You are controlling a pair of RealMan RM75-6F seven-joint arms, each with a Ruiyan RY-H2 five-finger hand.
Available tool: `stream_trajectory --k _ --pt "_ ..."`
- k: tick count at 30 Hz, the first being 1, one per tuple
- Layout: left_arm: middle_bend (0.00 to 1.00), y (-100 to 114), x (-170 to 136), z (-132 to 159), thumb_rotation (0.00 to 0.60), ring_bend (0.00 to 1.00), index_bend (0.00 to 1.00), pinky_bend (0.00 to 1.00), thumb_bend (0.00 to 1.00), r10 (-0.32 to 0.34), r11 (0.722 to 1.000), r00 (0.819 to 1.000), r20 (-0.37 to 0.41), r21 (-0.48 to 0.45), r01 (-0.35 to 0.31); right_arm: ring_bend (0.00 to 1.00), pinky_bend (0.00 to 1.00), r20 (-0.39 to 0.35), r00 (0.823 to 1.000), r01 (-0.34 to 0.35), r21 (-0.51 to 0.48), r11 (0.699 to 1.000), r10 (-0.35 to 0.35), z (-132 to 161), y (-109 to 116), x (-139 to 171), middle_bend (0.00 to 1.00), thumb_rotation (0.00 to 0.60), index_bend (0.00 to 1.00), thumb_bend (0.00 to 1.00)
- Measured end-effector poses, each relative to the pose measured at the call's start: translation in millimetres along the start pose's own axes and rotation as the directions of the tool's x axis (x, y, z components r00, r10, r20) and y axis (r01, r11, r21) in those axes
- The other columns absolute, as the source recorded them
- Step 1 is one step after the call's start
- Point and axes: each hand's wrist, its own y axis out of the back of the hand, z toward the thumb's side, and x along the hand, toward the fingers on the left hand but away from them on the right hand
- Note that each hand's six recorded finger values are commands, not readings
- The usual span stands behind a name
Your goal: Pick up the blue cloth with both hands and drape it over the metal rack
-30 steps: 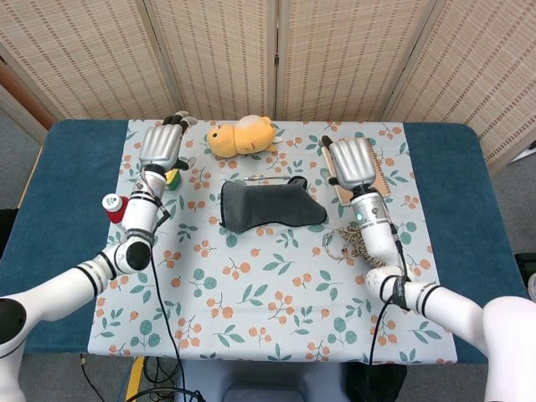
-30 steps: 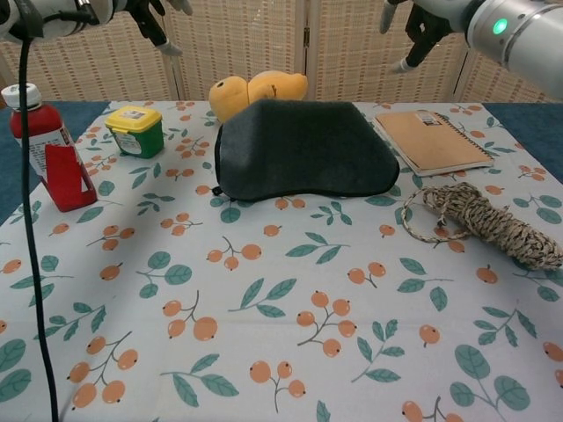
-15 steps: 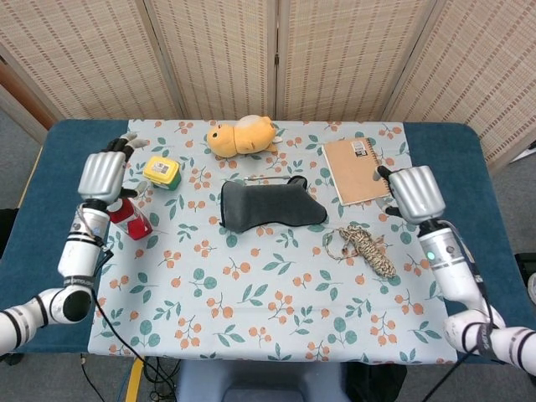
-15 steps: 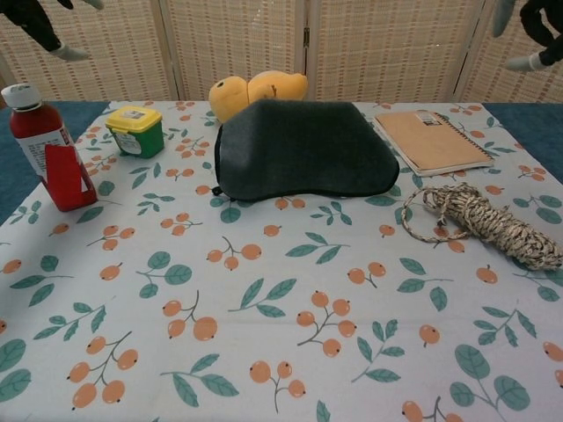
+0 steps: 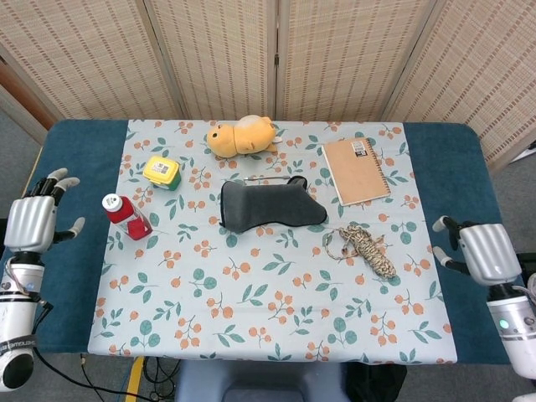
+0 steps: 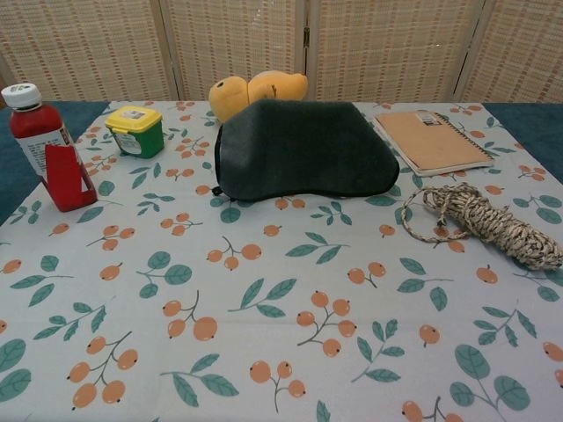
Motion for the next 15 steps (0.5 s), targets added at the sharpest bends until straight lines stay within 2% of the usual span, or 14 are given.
stream_trajectory --k 7,15 --pt "0.18 -1.8 -50.8 -28.2 0.6 0.19 0.26 0.34 0.26 0.017 1.0 0.999 -0.048 0.022 -0.016 0.64 0.83 0.069 0.997 -0.022 -0.042 0.999 0.024 -24.1 -5.5 48.5 0.68 0.6 0.45 0.27" --pt "0.18 0.2 -92.6 -30.0 0.6 0.19 0.26 0.34 0.26 0.022 0.998 0.998 -0.06 0.06 -0.018 0.64 0.83 0.11 0.993 -0.025 -0.061 0.998 0.032 -32.2 -9.1 73.2 0.68 0.6 0.45 0.27"
